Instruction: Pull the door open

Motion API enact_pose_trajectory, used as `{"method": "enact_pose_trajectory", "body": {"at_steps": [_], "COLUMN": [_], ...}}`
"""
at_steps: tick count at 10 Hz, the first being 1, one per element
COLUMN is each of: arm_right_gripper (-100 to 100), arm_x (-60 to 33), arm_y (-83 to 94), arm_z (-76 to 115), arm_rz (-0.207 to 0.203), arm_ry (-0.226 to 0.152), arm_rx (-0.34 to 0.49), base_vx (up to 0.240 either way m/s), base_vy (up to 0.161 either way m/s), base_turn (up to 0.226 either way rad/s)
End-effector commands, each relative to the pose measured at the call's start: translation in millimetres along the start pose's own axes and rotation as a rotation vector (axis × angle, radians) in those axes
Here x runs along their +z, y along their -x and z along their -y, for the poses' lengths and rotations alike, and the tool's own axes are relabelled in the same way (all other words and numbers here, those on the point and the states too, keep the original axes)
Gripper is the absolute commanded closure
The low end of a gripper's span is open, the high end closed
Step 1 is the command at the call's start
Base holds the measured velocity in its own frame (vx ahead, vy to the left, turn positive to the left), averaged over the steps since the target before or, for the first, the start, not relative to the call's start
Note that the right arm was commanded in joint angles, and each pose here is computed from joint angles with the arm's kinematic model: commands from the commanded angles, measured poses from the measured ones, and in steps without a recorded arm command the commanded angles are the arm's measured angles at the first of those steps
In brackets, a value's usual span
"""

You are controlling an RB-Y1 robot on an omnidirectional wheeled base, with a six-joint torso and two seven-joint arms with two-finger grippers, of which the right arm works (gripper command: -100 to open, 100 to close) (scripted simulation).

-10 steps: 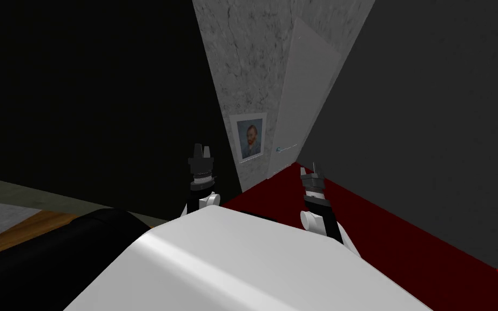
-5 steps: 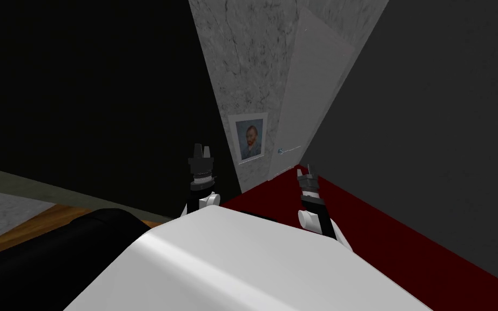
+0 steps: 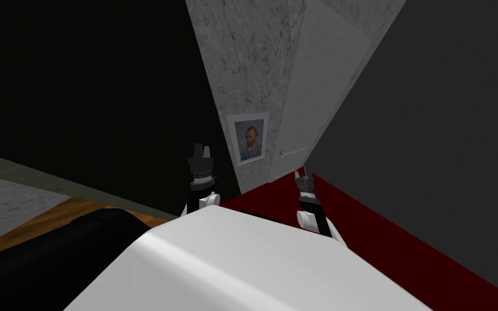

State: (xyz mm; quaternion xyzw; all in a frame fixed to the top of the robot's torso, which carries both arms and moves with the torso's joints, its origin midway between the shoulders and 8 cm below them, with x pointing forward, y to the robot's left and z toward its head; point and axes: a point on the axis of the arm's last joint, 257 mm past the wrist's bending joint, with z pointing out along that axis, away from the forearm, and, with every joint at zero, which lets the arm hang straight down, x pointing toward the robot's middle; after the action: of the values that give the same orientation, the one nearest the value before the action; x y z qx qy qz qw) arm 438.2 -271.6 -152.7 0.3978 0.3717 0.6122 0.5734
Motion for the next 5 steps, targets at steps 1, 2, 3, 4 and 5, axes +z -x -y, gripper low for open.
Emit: {"method": "enact_pose_trajectory", "body": {"at_steps": [1,2,3,4,5], "arm_right_gripper": [-100,-100,-100,-100,-100], "arm_x": [-0.5,-1.3,-2.2,-3.1,-4.2], "arm_y": [-1.0,-1.0,-0.9,-0.8,-0.6], "arm_z": [11.1,17.9,24.8,31.7,38.5], "arm_rz": [-0.005,-0.008,-0.011,-0.013,-0.016], "arm_ry": [-0.015,-0.025,-0.035,-0.045,-0.055], "arm_rx": [0.003,0.005,0.006,0.007,0.009], "base_vx": [0.073,0.064,0.055,0.053,0.072], "base_vy": [-0.102,-0.096,-0.098,-0.088,-0.101], "base_turn": [0.096,0.118,0.139,0.116,0.096]}}
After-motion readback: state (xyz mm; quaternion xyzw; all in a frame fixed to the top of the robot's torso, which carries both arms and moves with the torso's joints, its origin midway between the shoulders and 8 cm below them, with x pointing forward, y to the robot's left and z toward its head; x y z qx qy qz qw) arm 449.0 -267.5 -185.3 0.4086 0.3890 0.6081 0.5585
